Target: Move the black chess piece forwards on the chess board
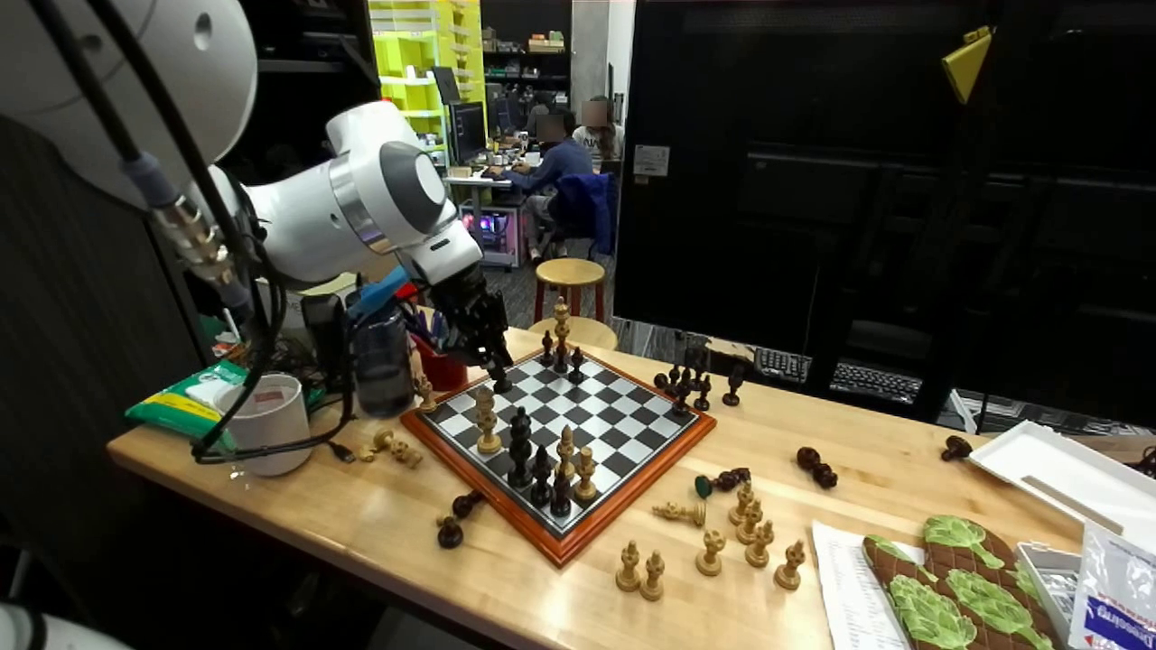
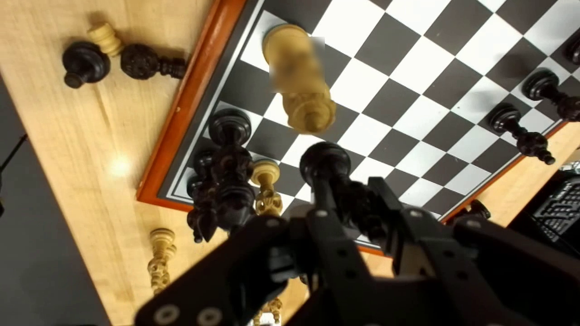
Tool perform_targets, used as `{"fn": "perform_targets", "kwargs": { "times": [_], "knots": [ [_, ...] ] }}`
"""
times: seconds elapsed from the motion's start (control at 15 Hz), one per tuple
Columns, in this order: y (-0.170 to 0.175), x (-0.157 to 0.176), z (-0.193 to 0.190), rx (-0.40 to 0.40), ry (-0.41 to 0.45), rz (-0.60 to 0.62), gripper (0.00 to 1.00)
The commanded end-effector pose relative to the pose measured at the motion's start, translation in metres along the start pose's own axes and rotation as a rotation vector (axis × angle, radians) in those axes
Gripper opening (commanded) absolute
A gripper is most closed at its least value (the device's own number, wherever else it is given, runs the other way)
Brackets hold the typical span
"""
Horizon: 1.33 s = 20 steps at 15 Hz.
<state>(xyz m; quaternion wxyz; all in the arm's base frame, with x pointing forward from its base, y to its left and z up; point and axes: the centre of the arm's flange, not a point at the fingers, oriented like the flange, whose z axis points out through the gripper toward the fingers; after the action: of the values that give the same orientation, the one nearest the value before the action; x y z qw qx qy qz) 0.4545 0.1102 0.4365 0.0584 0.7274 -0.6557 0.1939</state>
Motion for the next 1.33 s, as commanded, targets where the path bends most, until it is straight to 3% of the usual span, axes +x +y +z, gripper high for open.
{"fn": "perform_targets", "kwargs": {
  "times": [0.0, 0.47, 0.87, 1.27],
  "knots": [
    [-0.006, 0.015, -0.035, 0.013, -0.032, -0.049, 0.06],
    [-0.027, 0.051, -0.069, -0.003, -0.231, -0.213, 0.06],
    [-0.031, 0.068, -0.066, -0.068, -0.271, -0.457, 0.06],
    [-0.038, 0.075, -0.045, 0.033, -0.37, -0.773, 0.06]
  ]
}}
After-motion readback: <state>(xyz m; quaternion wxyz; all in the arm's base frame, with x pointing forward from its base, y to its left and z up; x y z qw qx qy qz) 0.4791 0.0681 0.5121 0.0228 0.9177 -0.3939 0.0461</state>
